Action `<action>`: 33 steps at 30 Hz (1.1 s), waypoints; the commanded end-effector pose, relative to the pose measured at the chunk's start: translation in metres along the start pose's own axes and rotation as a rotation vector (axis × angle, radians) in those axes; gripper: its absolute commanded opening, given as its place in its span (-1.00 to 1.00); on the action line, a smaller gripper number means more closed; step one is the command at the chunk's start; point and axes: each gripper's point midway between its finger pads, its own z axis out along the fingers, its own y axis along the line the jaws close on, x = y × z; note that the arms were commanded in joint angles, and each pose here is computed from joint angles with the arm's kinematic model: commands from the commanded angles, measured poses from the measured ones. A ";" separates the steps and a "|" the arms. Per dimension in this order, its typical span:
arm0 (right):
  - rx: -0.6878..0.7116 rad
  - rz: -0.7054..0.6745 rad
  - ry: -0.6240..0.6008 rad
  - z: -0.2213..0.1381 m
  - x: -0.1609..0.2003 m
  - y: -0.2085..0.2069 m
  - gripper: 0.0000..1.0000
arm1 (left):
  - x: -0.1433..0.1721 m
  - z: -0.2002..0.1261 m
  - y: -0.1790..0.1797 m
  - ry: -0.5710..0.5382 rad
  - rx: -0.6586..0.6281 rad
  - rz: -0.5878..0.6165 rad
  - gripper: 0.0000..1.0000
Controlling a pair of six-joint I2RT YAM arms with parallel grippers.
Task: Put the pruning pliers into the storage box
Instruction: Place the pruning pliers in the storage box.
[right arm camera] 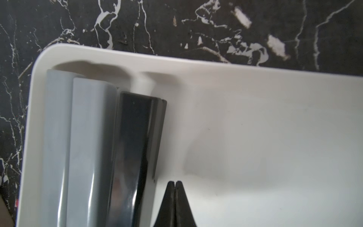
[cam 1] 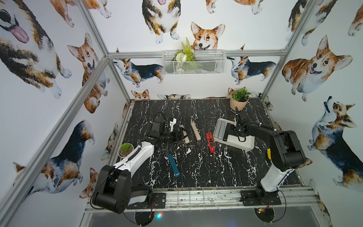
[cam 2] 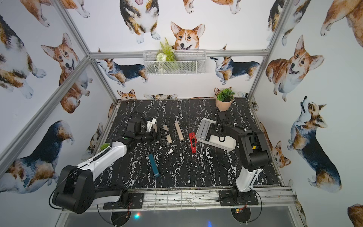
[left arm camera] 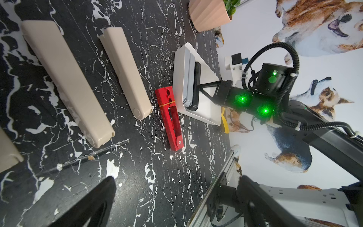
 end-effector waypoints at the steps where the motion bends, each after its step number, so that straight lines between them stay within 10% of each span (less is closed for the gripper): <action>1: -0.032 -0.004 -0.018 0.003 -0.008 0.008 -1.00 | -0.003 0.001 -0.001 -0.009 0.008 0.013 1.00; 33: -0.122 0.037 -0.001 0.013 -0.007 0.024 -1.00 | -0.001 0.002 0.001 -0.006 0.008 0.013 1.00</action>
